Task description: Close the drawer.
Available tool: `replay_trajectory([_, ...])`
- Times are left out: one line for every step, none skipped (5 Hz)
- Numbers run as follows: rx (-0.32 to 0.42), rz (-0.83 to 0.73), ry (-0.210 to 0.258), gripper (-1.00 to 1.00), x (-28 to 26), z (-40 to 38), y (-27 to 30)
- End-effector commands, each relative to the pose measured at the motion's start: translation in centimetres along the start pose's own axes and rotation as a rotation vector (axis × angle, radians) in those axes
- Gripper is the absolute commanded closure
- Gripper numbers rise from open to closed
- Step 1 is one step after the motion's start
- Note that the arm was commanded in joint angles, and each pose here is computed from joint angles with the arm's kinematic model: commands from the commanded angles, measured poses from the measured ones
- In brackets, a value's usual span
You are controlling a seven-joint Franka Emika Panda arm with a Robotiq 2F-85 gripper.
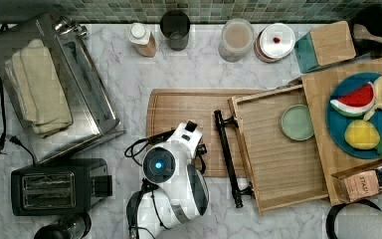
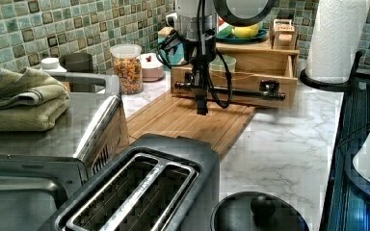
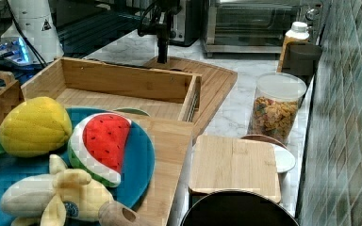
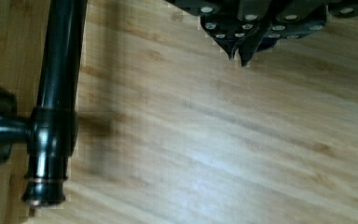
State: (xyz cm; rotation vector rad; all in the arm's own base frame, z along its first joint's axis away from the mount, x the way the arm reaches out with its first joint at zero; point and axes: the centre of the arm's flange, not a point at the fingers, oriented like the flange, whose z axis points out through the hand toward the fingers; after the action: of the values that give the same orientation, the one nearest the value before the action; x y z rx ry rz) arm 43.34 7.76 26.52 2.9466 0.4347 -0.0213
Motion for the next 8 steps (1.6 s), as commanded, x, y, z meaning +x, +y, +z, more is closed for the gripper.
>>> replay_trajectory([-0.012, -0.003, 0.02, 1.0, -1.7, 0.1, 8.2])
replay_trajectory([-0.003, -0.009, 0.034, 1.0, -2.2, 0.2, 10.1])
replay_trajectory([0.015, 0.007, 0.023, 1.0, -2.3, 0.1, 12.2])
replay_trajectory([0.036, 0.005, 0.029, 1.0, -2.7, 0.8, 14.7])
replay_trajectory([0.053, 0.03, 0.022, 1.0, -3.0, 1.4, 17.3])
replay_trajectory([0.044, 0.036, 0.057, 1.0, -4.3, 1.7, 20.8])
replay_trajectory([0.05, 0.047, 0.034, 1.0, -5.0, 2.3, 25.2])
replay_trajectory([0.051, 0.063, 0.017, 1.0, -5.8, 2.4, 29.6])
